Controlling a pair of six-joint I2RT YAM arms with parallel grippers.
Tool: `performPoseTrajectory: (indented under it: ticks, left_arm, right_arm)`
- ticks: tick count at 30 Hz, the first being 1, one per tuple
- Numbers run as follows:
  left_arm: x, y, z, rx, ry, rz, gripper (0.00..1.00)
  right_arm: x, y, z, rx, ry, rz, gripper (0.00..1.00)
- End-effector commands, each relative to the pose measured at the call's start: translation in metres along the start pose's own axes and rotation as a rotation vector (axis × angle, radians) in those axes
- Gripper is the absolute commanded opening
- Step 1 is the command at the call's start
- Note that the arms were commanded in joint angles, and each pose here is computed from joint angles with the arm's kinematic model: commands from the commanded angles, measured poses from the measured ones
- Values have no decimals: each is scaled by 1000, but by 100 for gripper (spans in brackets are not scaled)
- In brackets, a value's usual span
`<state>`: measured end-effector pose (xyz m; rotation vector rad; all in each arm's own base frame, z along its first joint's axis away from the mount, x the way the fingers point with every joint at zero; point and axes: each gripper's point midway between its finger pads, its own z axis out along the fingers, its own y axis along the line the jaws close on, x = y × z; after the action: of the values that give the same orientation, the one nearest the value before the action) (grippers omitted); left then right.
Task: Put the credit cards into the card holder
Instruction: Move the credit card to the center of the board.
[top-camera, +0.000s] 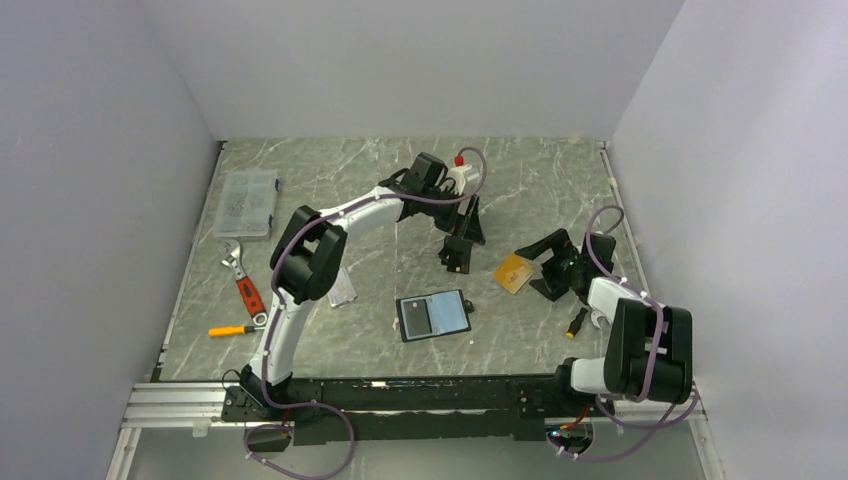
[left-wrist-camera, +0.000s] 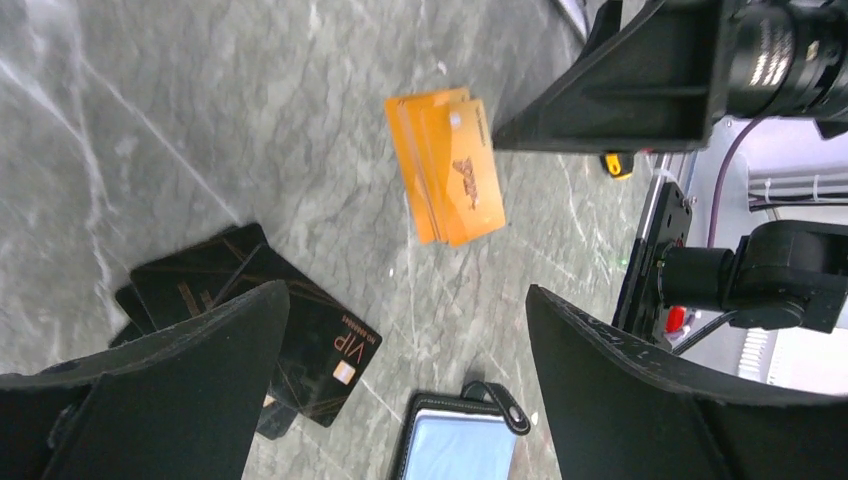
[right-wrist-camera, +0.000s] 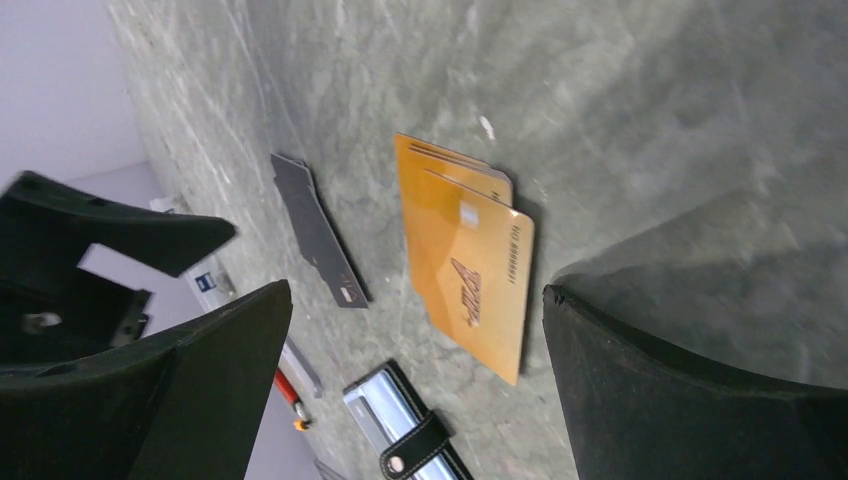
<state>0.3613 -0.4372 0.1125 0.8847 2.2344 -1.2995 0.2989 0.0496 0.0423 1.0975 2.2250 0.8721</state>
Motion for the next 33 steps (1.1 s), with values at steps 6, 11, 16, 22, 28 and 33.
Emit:
performPoseTrajectory:
  ticks: [6, 11, 16, 22, 28, 33]
  left_arm:
    - [-2, -15, -9, 75, -43, -25, 85]
    - [2, -14, -8, 74, -31, -28, 83]
    - [0, -13, -9, 58, -36, 1, 82]
    - [-6, -14, -2, 78, -42, 38, 71]
    - [-21, -25, 8, 183, -83, 38, 50]
    - [-15, -23, 25, 199, -56, 16, 45]
  right_arm:
    - [11, -5, 21, 34, 45, -1, 100]
    - [28, -1, 30, 37, 88, -7, 100]
    - [44, -7, 33, 61, 118, 1, 100]
    - [38, -18, 24, 109, 88, -13, 100]
    - [31, -30, 20, 129, 56, 25, 90]
    - [31, -34, 21, 146, 51, 39, 84]
